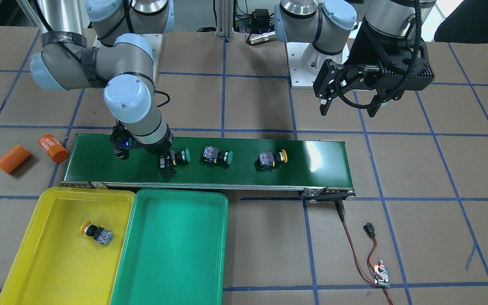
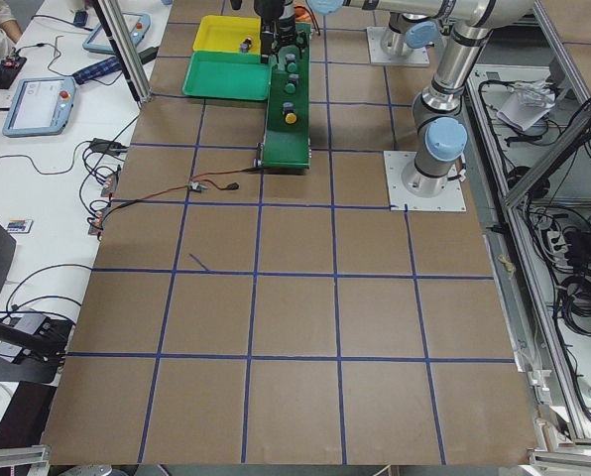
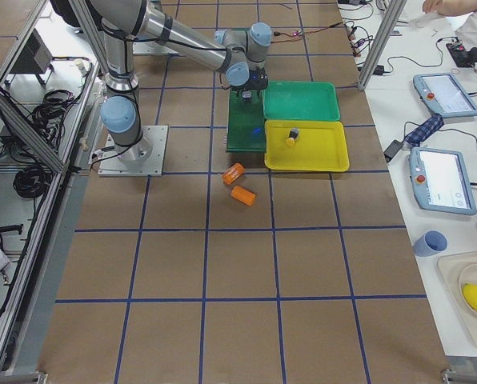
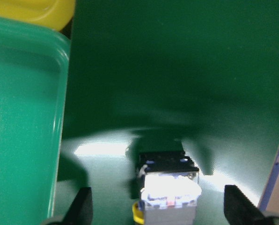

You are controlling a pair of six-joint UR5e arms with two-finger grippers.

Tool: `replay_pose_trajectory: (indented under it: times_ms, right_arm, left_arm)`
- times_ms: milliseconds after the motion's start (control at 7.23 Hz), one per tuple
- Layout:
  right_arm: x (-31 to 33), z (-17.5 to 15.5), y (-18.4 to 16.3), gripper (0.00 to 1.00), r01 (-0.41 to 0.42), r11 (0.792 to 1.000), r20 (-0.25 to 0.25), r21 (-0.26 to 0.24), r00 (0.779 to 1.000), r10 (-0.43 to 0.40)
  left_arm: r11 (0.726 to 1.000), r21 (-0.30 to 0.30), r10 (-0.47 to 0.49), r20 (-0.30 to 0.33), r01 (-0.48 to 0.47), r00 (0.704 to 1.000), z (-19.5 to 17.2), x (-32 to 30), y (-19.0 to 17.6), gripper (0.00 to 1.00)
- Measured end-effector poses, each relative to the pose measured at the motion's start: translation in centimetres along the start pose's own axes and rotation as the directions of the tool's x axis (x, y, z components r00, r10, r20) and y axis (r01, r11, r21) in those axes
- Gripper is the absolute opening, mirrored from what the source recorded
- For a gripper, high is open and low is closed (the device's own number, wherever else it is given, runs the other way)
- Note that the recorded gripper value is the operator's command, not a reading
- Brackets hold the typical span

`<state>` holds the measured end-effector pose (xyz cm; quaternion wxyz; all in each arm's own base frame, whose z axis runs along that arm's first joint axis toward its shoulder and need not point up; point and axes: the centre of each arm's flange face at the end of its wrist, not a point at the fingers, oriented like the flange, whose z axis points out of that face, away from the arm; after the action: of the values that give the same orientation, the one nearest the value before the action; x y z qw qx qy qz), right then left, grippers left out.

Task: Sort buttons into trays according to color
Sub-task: 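Carry the green-capped button with right gripper into green tray and release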

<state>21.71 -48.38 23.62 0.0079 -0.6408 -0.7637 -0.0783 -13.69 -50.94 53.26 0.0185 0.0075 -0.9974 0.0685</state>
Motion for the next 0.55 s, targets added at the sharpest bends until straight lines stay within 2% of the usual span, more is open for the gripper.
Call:
replay_pose_trajectory:
  times_ms: [138, 415, 553]
  right_arm:
    - [0.3, 0.4, -0.1, 0.0, 0.007, 1.0, -0.012, 0.003, 1.0, -0.007]
    - [0.1, 0.2, -0.7, 0.0, 0.047, 0.999, -0.006, 0.002, 0.999, -0.047]
    - [-0.4, -0.7, -1.1, 0.0, 0.06, 0.998, 0.013, 0.008, 0.998, -0.061]
  left_arm:
    - [1.0, 0.0, 0.001, -0.001, -0.001, 1.0, 0.1, 0.0, 0.0, 1.0]
    - [1.0, 0.009, 0.004, -0.002, -0.004, 1.0, 0.0, 0.0, -0.2, 1.0]
    - [1.0, 0.012, 0.005, -0.002, -0.005, 1.0, 0.1, 0.0, -0.2, 1.0]
